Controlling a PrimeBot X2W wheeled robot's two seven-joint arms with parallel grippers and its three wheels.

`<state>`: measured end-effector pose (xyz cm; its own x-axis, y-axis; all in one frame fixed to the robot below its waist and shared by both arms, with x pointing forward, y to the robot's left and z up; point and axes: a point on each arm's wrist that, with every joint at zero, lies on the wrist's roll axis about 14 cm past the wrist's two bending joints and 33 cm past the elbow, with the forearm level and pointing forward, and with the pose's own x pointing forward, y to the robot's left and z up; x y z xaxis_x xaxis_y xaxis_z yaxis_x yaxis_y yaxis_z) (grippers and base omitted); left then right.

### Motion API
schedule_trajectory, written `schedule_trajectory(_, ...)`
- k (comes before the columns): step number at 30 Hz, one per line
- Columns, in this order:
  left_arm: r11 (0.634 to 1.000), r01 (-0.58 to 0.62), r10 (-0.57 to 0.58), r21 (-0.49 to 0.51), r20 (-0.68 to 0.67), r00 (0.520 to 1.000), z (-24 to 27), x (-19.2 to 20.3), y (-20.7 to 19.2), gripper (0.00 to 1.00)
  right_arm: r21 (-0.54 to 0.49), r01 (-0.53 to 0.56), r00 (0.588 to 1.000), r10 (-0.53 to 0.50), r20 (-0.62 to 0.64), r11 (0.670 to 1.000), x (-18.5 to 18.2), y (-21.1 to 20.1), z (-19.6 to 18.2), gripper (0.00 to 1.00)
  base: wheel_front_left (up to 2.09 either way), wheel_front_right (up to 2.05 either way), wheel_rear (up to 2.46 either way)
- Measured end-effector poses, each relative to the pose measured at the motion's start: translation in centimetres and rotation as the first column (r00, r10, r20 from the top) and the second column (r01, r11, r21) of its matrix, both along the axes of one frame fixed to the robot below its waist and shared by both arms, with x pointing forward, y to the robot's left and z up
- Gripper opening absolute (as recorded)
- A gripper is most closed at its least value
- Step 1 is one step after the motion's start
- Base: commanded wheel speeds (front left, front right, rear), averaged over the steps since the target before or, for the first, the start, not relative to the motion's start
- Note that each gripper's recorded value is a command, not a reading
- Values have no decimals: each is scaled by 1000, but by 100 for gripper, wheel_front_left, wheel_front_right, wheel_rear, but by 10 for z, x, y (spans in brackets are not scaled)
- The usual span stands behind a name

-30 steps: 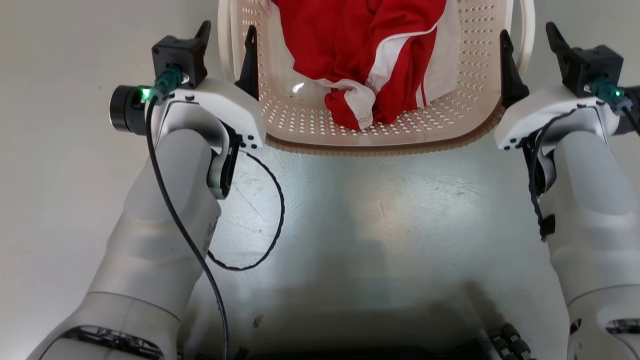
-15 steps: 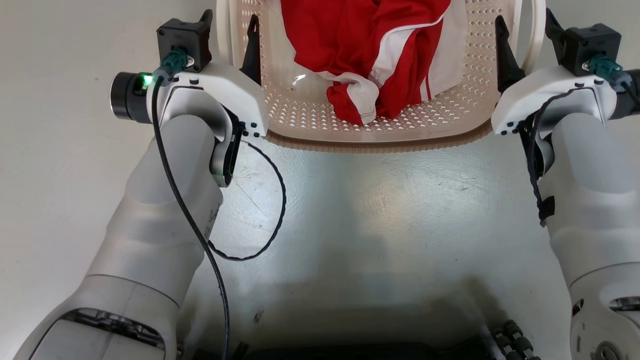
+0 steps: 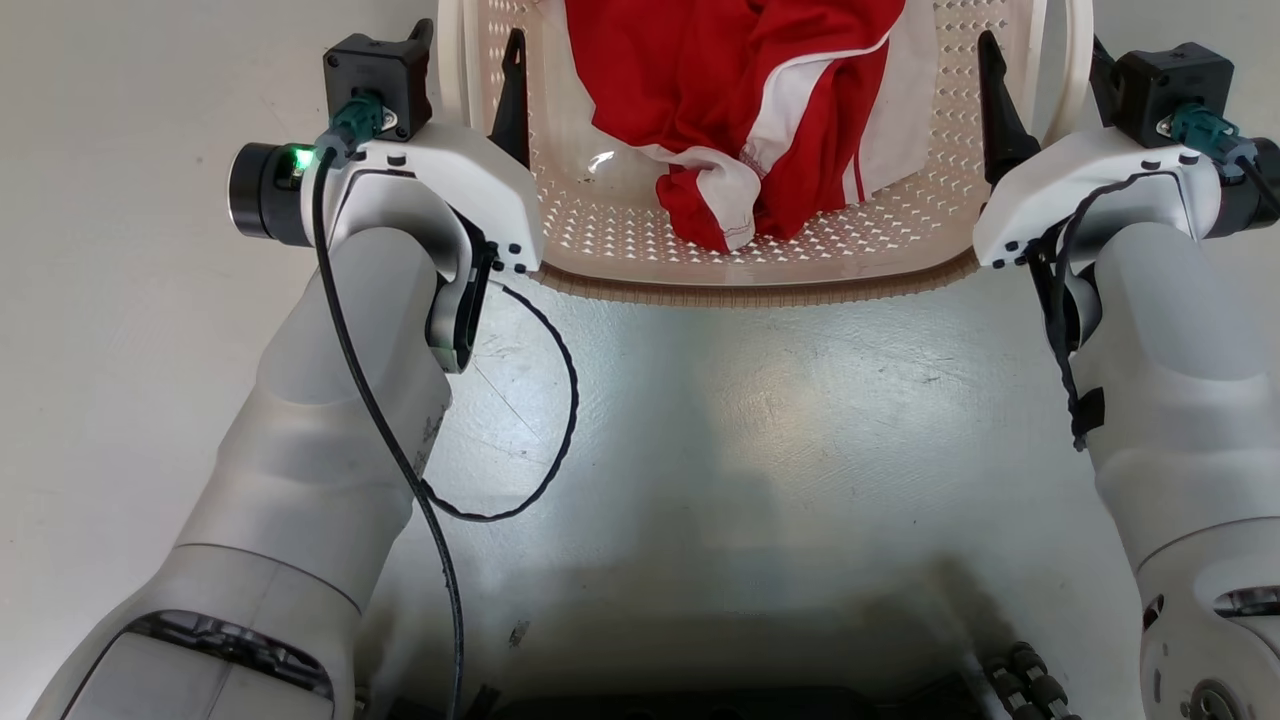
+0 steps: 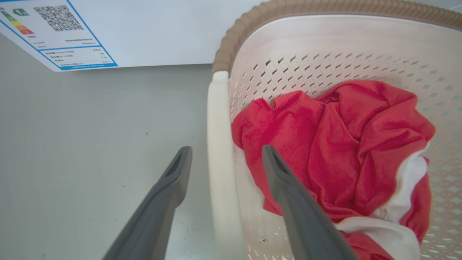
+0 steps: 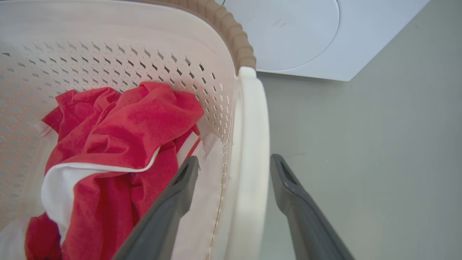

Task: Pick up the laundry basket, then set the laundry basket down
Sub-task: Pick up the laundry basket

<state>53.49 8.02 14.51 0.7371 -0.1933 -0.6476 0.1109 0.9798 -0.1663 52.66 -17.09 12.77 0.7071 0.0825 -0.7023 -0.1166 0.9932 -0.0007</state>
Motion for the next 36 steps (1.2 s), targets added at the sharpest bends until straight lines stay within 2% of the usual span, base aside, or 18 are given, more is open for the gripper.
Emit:
schedule_trajectory(11,1000,8,-8,0,0,1000,1,1,-3,100,-1,4,1000,-4,3,1000,0,-2,2,100,0,0,0)
schedule_trajectory(13,1000,14,-14,-1,0,1000,1,1,-5,96,-2,6,1000,-6,4,1000,1,-2,3,100,0,0,0)
schedule_trajectory(14,1000,18,-18,-1,-1,1000,1,0,-5,31,-2,6,1000,-6,4,1000,1,-3,3,74,0,0,0)
schedule_trajectory(15,1000,27,-27,-2,-4,1000,0,-1,-7,0,-3,6,1000,-6,4,1000,0,-3,3,0,0,0,0)
schedule_trajectory(28,999,43,-43,19,-13,999,6,-5,-7,0,11,2,1000,-1,-15,1000,-6,2,8,0,0,0,0)
schedule_trajectory(36,999,30,-30,15,-21,999,22,-11,-4,0,36,0,1000,1,-23,999,-10,8,24,0,0,0,0)
